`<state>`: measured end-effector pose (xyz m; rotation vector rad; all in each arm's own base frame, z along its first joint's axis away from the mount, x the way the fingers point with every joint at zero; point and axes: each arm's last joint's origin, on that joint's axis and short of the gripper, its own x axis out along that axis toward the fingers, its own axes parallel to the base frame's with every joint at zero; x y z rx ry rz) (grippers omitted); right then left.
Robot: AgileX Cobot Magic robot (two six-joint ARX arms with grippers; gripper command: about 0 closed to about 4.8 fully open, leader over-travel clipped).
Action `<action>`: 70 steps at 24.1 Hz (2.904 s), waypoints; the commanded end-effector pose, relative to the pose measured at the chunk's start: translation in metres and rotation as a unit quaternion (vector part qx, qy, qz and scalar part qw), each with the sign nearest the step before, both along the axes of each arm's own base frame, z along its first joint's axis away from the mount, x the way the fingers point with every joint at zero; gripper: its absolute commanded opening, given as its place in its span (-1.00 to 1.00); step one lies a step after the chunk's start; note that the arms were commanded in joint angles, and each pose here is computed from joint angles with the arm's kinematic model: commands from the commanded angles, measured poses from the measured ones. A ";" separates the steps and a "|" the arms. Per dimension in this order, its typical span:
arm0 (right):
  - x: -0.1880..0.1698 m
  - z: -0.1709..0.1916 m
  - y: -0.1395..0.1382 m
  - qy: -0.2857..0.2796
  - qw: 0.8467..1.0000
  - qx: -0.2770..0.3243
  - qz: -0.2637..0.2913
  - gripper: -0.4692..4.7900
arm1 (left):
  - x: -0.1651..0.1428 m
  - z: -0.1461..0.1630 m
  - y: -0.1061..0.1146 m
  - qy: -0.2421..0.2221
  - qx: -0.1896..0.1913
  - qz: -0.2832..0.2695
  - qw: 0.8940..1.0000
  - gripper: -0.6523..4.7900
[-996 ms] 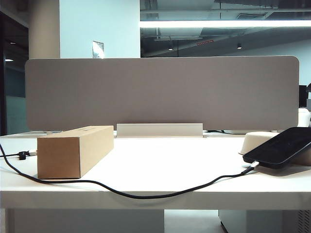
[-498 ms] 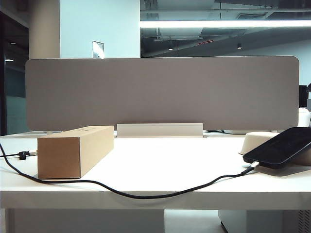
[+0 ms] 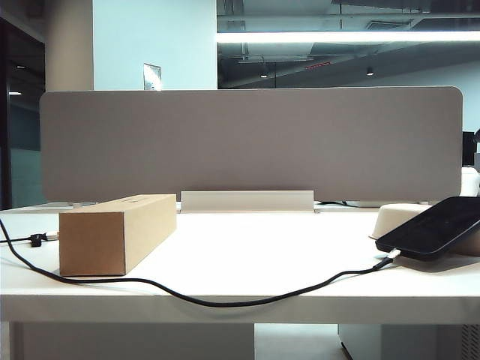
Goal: Pick up the charging cable and the phone, plug the charging cable into the charging port on the phone, and finally place them back on the table.
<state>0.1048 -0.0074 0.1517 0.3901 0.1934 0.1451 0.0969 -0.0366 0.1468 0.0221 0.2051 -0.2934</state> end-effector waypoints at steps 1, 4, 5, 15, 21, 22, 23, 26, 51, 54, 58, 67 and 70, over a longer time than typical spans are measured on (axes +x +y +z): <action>0.000 0.002 0.000 -0.010 1.000 -0.004 -0.001 -0.84 | 0.003 0.002 0.008 -0.006 -0.007 0.023 1.000 -0.78; 0.000 0.002 0.000 -0.010 1.000 -0.004 -0.001 -0.84 | 0.003 0.004 0.015 -0.014 -0.009 0.059 0.998 -0.78; 0.000 0.002 0.000 -0.010 1.000 -0.004 -0.001 -0.84 | 0.003 0.005 0.018 -0.020 -0.010 0.070 0.997 -0.78; 0.000 0.002 0.000 -0.011 1.000 -0.004 -0.003 -0.84 | 0.000 0.012 0.035 -0.067 -0.017 0.156 0.985 -0.78; 0.000 0.004 0.000 -0.019 1.000 -0.012 -0.002 -0.84 | 0.000 0.012 0.035 -0.066 -0.017 0.153 0.986 -0.78; 0.001 0.006 0.000 -0.032 0.999 -0.021 -0.002 -0.84 | 0.000 0.012 0.035 -0.066 -0.017 0.153 0.986 -0.78; 0.001 0.007 0.000 -0.040 0.999 -0.028 -0.001 -0.84 | 0.000 0.012 0.035 -0.066 -0.017 0.153 0.986 -0.78; 0.001 0.010 -0.001 -0.055 0.997 -0.043 -0.013 -0.84 | 0.000 0.012 0.035 -0.066 -0.017 0.153 0.986 -0.78; -0.008 0.018 0.015 -0.119 0.992 -0.048 -0.008 -0.84 | 0.000 0.012 0.035 -0.066 -0.017 0.153 0.986 -0.78; -0.008 0.017 0.018 -0.117 0.989 -0.088 -0.024 -0.84 | 0.000 0.012 0.035 -0.066 -0.017 0.153 0.986 -0.78; -0.008 0.012 0.017 -0.097 0.988 -0.114 -0.033 -0.84 | 0.000 0.012 0.035 -0.066 -0.017 0.153 0.986 -0.78; -0.008 0.010 0.016 -0.080 0.988 -0.121 -0.059 -0.84 | 0.000 0.012 0.035 -0.066 -0.017 0.153 0.986 -0.78; -0.007 0.010 0.014 -0.080 0.988 -0.120 -0.062 -0.84 | 0.000 0.012 0.035 -0.066 -0.017 0.153 0.986 -0.78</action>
